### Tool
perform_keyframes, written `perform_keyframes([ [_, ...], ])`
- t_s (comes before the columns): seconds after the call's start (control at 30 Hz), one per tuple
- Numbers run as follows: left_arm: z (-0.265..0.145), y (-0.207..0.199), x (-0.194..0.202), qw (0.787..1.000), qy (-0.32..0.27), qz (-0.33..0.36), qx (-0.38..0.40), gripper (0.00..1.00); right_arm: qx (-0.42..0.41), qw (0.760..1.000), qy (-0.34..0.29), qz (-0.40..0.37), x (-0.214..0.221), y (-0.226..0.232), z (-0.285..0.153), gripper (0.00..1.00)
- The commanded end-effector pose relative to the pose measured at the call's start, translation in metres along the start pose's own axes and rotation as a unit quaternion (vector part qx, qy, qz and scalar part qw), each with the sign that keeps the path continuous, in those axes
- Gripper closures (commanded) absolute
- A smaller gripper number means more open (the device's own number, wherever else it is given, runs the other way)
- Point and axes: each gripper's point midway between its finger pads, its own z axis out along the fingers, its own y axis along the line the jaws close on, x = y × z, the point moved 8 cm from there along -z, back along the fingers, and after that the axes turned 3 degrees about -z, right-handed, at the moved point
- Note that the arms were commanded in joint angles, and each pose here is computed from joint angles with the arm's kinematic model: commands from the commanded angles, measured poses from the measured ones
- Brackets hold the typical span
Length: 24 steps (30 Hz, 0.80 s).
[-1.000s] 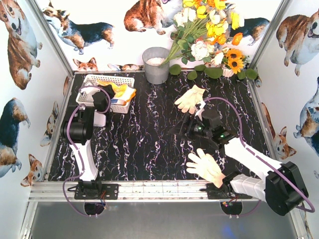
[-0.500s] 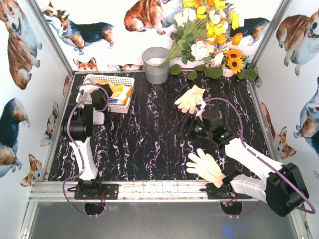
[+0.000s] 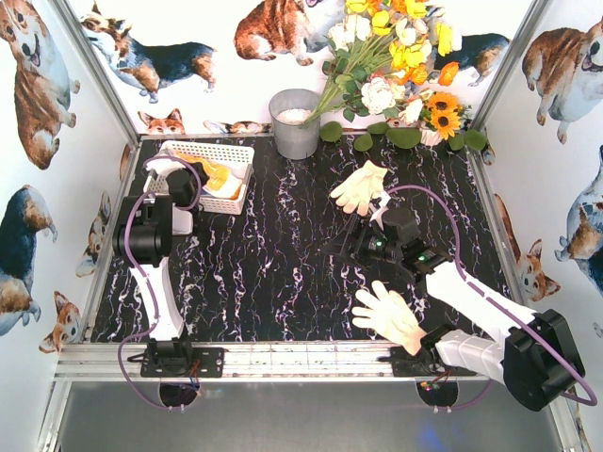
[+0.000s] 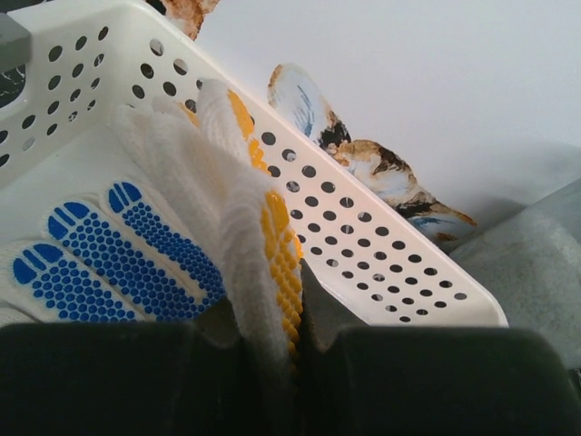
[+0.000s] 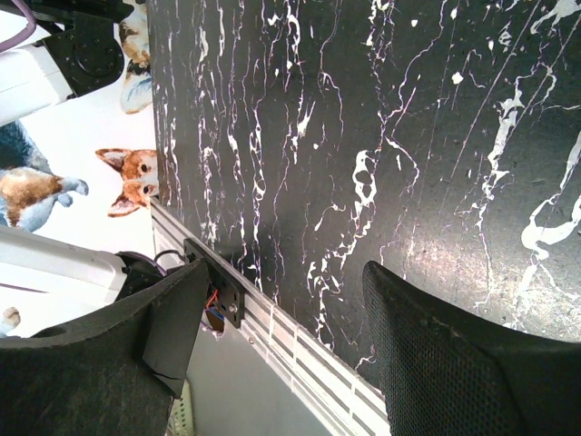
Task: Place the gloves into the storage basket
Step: Place the glove in the bin.
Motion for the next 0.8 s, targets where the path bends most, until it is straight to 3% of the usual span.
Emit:
perform_keyframes([
  [0.0,0.005,0.008,-0.001,1.0,0.003,0.016,0.0,1.0,-0.03,0.999,-0.035,-0.019,-0.014,0.018,-0.006,0.29],
  [0.07,0.007,0.01,0.0,1.0,0.009,0.018,-0.003,0.99,-0.03,0.999,-0.036,-0.019,-0.014,0.018,-0.006,0.29],
  [0.23,0.009,0.01,-0.006,0.999,0.019,0.027,-0.011,0.64,-0.029,0.999,-0.041,-0.022,-0.015,0.02,-0.008,0.29],
  [0.43,0.006,0.001,-0.022,0.999,0.016,0.042,-0.011,0.45,-0.032,0.998,-0.043,-0.022,-0.015,0.02,-0.009,0.29],
  [0.53,0.002,-0.003,-0.034,0.998,0.013,0.054,-0.023,0.29,-0.035,0.998,-0.044,-0.023,-0.015,0.02,-0.009,0.29],
  [0.77,-0.014,-0.011,-0.07,0.995,0.003,0.08,-0.067,0.19,-0.03,0.998,-0.046,-0.035,-0.015,0.02,-0.013,0.29],
])
